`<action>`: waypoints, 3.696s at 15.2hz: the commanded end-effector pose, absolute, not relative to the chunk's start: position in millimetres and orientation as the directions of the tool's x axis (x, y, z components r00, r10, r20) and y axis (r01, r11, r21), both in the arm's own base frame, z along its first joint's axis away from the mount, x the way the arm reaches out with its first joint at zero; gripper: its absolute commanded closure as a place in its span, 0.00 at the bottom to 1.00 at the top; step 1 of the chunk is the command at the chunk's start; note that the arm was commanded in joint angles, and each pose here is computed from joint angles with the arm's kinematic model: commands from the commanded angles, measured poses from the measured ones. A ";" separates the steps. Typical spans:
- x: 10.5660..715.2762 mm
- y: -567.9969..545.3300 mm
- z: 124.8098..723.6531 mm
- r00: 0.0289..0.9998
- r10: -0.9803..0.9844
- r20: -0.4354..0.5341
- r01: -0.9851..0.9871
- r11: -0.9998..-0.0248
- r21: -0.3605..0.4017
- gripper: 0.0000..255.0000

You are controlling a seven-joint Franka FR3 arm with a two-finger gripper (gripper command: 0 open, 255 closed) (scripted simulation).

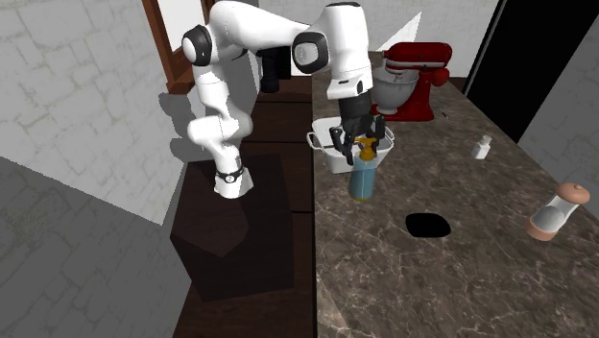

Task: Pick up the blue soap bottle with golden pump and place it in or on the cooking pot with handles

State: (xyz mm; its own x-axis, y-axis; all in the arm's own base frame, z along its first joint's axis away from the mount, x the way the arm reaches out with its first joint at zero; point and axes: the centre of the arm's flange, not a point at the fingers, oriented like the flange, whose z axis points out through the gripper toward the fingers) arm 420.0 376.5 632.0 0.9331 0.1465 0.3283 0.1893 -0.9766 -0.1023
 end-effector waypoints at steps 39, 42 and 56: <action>79.3 468.7 697.3 0.933 0.146 0.328 0.189 -0.977 -0.102 1.00; 79.3 468.7 681.5 0.933 0.146 0.328 0.189 -0.977 -0.102 1.00; 79.3 468.7 615.0 0.933 0.146 0.328 0.189 -0.977 -0.102 1.00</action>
State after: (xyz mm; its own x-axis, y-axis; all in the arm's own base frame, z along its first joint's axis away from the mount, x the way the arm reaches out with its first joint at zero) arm 79.4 469.0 616.7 0.9333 0.1466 0.3278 0.1892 -0.9767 -0.1018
